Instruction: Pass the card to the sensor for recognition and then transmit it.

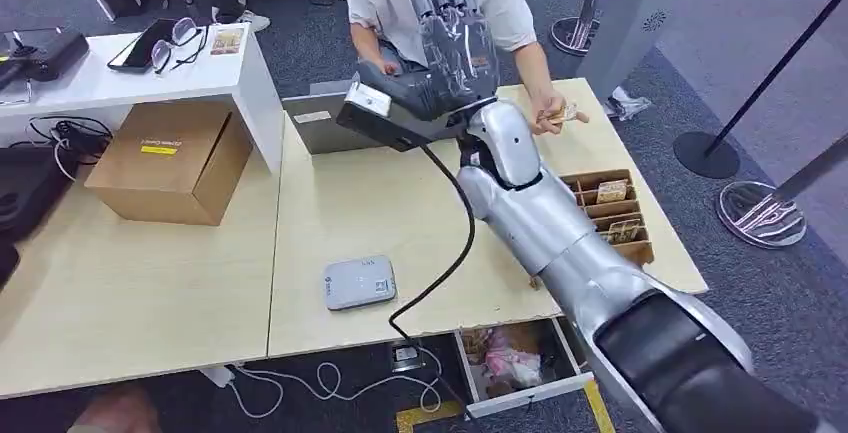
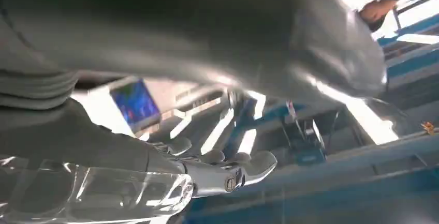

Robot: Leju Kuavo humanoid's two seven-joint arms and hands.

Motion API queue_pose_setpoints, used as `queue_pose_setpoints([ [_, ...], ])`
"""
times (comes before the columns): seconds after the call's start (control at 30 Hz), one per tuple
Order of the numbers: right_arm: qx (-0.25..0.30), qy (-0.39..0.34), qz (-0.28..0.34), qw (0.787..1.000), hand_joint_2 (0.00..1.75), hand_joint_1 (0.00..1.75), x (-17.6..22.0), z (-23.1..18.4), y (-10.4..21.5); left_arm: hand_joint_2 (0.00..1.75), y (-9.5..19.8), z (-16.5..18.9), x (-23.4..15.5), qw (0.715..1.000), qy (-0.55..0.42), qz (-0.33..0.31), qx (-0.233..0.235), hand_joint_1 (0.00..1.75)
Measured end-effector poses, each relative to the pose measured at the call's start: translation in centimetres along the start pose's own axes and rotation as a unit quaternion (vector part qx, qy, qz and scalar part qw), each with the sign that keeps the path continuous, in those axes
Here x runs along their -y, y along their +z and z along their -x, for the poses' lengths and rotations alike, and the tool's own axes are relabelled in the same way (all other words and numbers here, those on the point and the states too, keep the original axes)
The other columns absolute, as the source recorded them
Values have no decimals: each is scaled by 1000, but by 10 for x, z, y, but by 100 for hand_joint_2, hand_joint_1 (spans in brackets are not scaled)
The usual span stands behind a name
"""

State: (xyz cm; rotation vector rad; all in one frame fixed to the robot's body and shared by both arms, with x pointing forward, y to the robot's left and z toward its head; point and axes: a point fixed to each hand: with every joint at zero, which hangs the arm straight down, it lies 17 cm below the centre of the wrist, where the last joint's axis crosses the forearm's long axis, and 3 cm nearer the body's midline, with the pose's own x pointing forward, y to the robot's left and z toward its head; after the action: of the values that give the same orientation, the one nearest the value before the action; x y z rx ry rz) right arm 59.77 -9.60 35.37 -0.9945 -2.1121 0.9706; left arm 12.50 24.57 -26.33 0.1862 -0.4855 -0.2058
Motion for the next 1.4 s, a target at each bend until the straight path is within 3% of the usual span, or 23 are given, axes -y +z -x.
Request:
queue_pose_setpoints([
  [0.2, -8, -201, -16, 979, 0, 0, -2, -31, 9, 0, 0, 1, -1, 1000, 6, -2, -1, 0],
  [0.33, 10, -344, -18, 939, 0, 0, 6, -65, 22, 0, 0, 3, -3, 1000, 12, -4, -1, 0],
  [0.43, 25, -412, -19, 911, 0, 0, 12, -83, 37, 0, 1, 7, -5, 1000, 16, -7, -3, 0],
  [0.6, 39, -476, -26, 878, 0, 0, 14, -99, 69, 0, 2, 11, -8, 1000, 22, -12, -7, 0],
  [0.8, 29, -503, -35, 863, 0, 0, 1, -100, 117, 0, 2, 13, -8, 999, 28, -14, -10, 0],
  [1.1, 7, -488, -40, 872, 0, 0, -15, -88, 160, 0, 2, 16, -9, 999, 31, -16, -18, 0],
  [1.4, 26, -295, -25, 955, 0, 0, -22, -54, 163, 0, 3, 25, -15, 997, 54, -41, -45, 0],
])
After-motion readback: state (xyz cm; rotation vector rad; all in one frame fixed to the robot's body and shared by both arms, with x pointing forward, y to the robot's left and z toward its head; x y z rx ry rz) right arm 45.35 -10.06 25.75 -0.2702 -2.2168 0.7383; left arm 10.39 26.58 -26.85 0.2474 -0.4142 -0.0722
